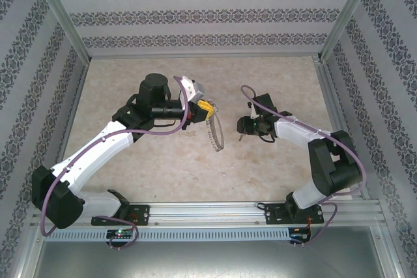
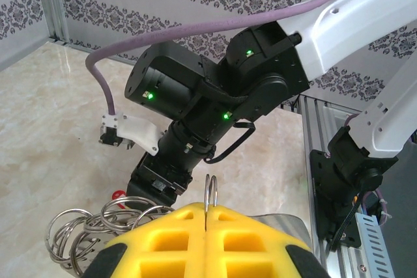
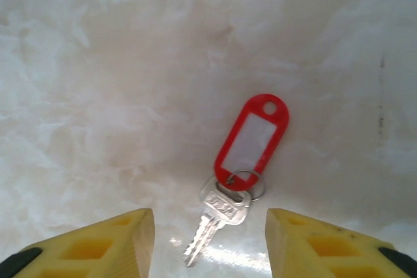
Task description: Put the keys on the keyring
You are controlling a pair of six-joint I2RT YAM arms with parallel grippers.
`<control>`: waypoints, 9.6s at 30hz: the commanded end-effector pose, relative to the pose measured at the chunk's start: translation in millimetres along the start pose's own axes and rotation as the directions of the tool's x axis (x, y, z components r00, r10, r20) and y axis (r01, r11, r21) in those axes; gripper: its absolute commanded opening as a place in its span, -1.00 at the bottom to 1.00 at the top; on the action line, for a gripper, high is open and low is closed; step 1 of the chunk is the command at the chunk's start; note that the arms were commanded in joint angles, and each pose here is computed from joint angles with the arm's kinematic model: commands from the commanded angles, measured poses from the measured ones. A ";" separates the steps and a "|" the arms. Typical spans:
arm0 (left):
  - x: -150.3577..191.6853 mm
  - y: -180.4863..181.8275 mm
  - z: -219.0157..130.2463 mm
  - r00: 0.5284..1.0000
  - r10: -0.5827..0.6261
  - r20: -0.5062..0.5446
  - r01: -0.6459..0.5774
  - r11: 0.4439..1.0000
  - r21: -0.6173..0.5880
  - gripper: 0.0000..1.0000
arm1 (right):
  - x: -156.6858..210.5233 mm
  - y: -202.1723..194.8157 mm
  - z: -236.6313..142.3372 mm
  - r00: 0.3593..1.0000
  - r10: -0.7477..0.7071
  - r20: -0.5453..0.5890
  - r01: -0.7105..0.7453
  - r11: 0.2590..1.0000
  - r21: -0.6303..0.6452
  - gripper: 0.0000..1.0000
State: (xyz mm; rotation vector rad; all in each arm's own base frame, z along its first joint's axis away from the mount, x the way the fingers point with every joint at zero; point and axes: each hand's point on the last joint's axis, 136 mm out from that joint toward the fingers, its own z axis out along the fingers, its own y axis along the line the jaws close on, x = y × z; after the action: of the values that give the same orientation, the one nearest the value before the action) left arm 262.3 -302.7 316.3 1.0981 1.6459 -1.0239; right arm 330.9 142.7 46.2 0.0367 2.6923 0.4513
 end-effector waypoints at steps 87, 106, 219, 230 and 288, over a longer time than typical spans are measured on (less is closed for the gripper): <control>-10.6 -7.8 -2.7 0.998 0.026 0.062 -0.027 0.999 0.018 -1.00 | 36.6 32.7 11.9 0.996 -0.082 -0.044 0.083 0.996 0.023 0.18; -11.7 -9.4 -3.8 0.997 0.037 0.064 -0.038 0.999 0.021 -1.00 | 49.9 25.3 29.5 0.995 0.092 -0.043 -0.080 0.972 0.222 -0.10; -1.9 -0.2 -1.1 0.997 0.070 0.027 -0.069 0.997 -0.024 -1.00 | -26.0 105.4 -185.7 0.877 0.029 0.480 0.258 0.815 -0.519 -1.00; 0.1 10.6 6.9 0.973 0.226 0.044 -0.222 0.971 -0.092 -1.00 | -42.6 118.2 -235.1 0.806 0.042 0.590 0.335 0.789 -0.515 -1.00; 3.7 -6.1 29.6 0.994 0.097 -0.039 -0.092 0.987 0.129 -1.00 | -14.9 188.6 -235.8 0.604 -0.359 0.711 0.697 0.670 -0.254 -1.00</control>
State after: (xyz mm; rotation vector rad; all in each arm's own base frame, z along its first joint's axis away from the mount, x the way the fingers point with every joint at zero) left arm 268.7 -323.8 286.3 1.2444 1.6471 -1.0354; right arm 244.2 246.7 306.9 -0.6644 1.7393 0.7987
